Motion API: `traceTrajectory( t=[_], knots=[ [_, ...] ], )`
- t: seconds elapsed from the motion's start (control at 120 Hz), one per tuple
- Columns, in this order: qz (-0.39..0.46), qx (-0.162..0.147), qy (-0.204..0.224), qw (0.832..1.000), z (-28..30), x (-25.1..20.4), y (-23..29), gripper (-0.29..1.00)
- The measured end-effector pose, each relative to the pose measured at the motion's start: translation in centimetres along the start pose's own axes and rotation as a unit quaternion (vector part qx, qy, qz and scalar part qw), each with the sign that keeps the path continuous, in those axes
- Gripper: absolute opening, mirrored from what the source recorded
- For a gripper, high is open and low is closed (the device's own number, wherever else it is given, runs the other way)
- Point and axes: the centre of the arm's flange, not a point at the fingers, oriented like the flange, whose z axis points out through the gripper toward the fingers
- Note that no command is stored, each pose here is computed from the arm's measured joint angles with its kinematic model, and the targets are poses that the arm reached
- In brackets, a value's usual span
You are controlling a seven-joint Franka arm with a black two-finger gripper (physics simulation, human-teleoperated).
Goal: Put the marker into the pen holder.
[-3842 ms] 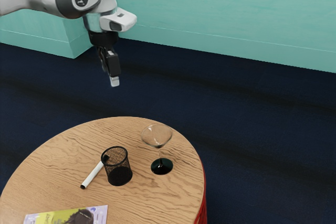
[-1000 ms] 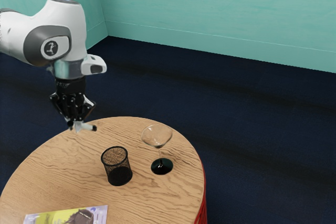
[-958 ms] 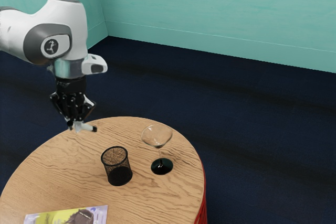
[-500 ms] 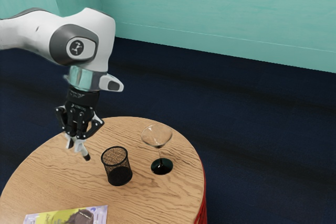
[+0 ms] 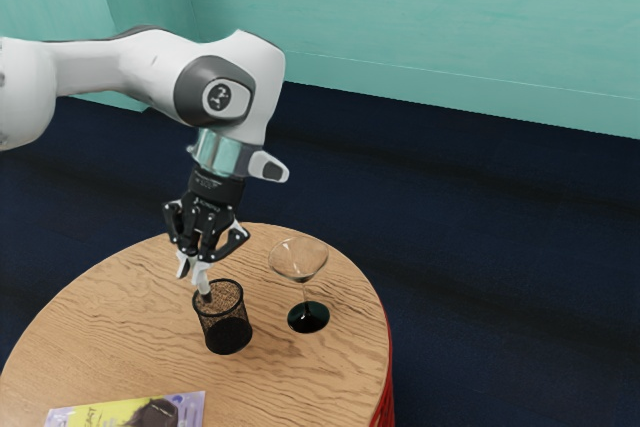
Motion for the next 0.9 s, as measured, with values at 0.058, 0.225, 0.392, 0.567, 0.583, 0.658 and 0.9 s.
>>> traceTrajectory(
  t=[0.058, 0.225, 0.392, 0.567, 0.583, 0.658, 0.9],
  knots=[
    [-0.008, 0.0, -0.009, 1.0, 0.6, 1.0, -0.6, -0.04],
    [-0.017, 0.002, -0.024, 1.0, 1.4, 4.0, -0.9, -0.04],
    [-0.016, 0.011, -0.04, 0.999, 2.9, 7.2, 0.2, -0.03],
    [-0.021, 0.003, -0.043, 0.999, 3.2, 8.0, 0.1, 0.33],
    [-0.022, 0.001, -0.039, 0.999, 2.9, 7.8, -0.1, 0.36],
    [-0.031, -0.015, -0.01, 0.999, 0.2, 5.9, -2.0, 0.46],
    [-0.019, -0.025, 0.184, 0.982, -14.4, -2.9, -10.5, 0.63]
  ],
)
